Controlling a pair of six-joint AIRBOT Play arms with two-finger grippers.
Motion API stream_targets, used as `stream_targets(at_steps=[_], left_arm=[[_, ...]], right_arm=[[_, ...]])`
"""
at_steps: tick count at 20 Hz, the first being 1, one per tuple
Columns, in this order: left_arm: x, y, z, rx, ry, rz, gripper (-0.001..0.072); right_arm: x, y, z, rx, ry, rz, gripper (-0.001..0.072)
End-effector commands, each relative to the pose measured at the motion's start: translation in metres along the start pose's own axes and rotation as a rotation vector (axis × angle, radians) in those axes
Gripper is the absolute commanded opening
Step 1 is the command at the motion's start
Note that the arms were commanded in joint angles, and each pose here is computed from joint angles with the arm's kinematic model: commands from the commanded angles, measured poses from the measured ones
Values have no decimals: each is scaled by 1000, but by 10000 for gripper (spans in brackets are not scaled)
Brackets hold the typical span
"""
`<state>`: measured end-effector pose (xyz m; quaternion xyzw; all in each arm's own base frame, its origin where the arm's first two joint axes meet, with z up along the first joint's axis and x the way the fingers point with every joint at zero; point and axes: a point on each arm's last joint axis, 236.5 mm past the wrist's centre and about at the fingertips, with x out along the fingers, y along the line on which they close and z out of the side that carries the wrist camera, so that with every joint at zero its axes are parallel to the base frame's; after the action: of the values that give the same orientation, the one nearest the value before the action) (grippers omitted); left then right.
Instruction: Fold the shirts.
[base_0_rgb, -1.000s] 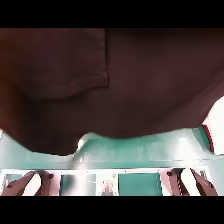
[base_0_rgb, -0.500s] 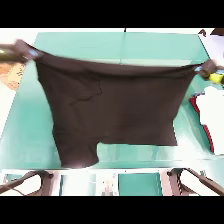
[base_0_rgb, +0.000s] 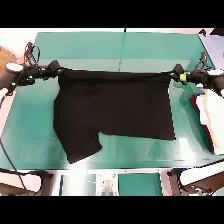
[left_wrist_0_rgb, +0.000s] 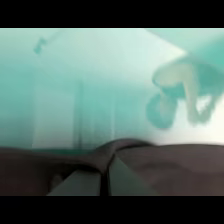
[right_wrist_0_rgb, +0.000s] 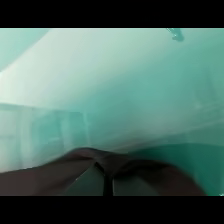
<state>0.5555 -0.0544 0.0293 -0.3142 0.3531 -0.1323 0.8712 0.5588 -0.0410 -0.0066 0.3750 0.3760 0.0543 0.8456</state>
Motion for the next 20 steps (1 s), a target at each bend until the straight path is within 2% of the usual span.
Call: stream_targets(at_steps=[1, 5, 8, 14, 20], left_arm=[[11, 24, 21, -16, -105, 67, 21], [10, 26, 26, 56, -122, 79, 21], [9, 26, 22, 73, -102, 71, 22], [-1, 25, -43, 140, 195, 7, 21], [-18, 47, -93, 141, 423, 87, 21]], right_arm=[[27, 4, 27, 39, -33, 59, 13], [28, 12, 43, 22, -60, 77, 13], [27, 11, 28, 4, 6, 82, 13], [2, -33, -29, -43, 289, -14, 13], [-16, -69, -63, -136, 462, -142, 14]])
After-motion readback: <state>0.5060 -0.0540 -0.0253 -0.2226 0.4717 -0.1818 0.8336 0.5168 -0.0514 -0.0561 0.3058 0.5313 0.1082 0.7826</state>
